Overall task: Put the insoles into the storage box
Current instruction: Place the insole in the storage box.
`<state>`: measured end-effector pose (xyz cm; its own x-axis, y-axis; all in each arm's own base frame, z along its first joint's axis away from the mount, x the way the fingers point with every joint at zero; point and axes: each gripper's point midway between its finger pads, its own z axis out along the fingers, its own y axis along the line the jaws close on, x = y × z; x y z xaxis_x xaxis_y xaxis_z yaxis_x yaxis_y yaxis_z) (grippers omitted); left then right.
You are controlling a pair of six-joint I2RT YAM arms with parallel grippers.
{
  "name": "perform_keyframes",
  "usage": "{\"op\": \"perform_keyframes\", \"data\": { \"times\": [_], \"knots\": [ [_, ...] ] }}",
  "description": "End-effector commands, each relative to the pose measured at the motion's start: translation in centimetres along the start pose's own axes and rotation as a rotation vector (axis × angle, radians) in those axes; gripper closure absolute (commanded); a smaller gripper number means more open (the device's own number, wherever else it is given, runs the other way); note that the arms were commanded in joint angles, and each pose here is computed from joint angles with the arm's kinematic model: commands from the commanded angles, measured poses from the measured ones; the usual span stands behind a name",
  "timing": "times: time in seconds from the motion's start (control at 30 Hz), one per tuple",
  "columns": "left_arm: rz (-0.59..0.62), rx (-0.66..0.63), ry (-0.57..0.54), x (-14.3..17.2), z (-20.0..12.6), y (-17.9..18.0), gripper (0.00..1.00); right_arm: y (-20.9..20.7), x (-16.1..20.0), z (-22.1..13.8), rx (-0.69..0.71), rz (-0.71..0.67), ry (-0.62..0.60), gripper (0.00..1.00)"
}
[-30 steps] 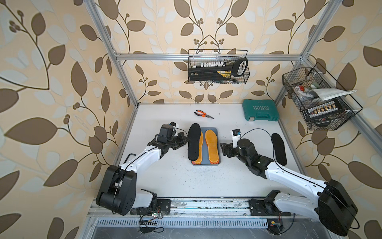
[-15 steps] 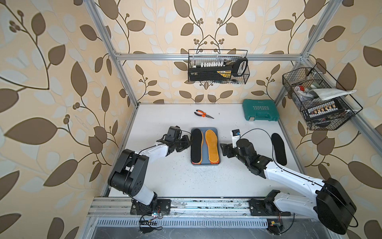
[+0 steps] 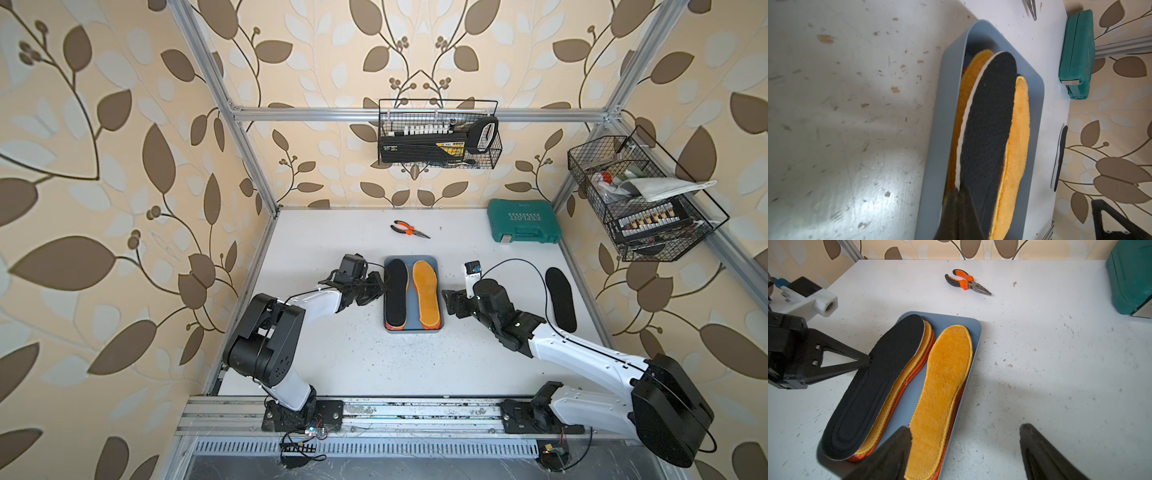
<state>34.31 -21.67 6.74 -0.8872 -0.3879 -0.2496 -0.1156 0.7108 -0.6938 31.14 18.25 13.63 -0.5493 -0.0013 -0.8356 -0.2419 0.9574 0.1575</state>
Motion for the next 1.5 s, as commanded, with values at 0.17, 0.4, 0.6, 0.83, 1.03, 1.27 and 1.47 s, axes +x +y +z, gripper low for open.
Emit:
{"op": "perform_keyframes", "data": {
  "times": [0.17, 0.4, 0.6, 0.83, 1.03, 1.27, 1.47],
  "knots": [
    [0.009, 0.021, -0.025, -0.8, 0.3, -1.3, 1.00, 0.2, -0.6, 0.1, 0.011, 0.006, -0.002, 0.16],
    [0.013, -0.012, -0.026, -0.9, 0.1, -1.0, 1.00, 0.2, -0.7, 0.0, 0.007, 0.007, -0.003, 0.16],
    [0.015, -0.015, -0.014, -0.9, 0.2, -1.2, 0.92, 0.3, -0.7, 0.1, 0.004, 0.008, -0.002, 0.16],
    [0.026, -0.025, -0.009, -1.0, 0.1, -1.5, 0.87, 0.3, -0.7, 0.1, 0.002, 0.008, 0.000, 0.16],
    [0.033, -0.023, 0.007, -0.8, 0.4, -1.7, 0.85, 0.3, -0.6, 0.2, 0.006, 0.006, 0.007, 0.16],
    [0.044, -0.025, 0.041, -0.4, 1.0, -2.1, 0.81, 0.4, -0.5, 0.4, 0.008, 0.005, 0.017, 0.16],
    [0.037, -0.064, 0.016, -0.6, 0.2, -1.7, 0.81, 0.3, -0.5, 0.4, 0.010, 0.003, 0.015, 0.16]
  ]
}}
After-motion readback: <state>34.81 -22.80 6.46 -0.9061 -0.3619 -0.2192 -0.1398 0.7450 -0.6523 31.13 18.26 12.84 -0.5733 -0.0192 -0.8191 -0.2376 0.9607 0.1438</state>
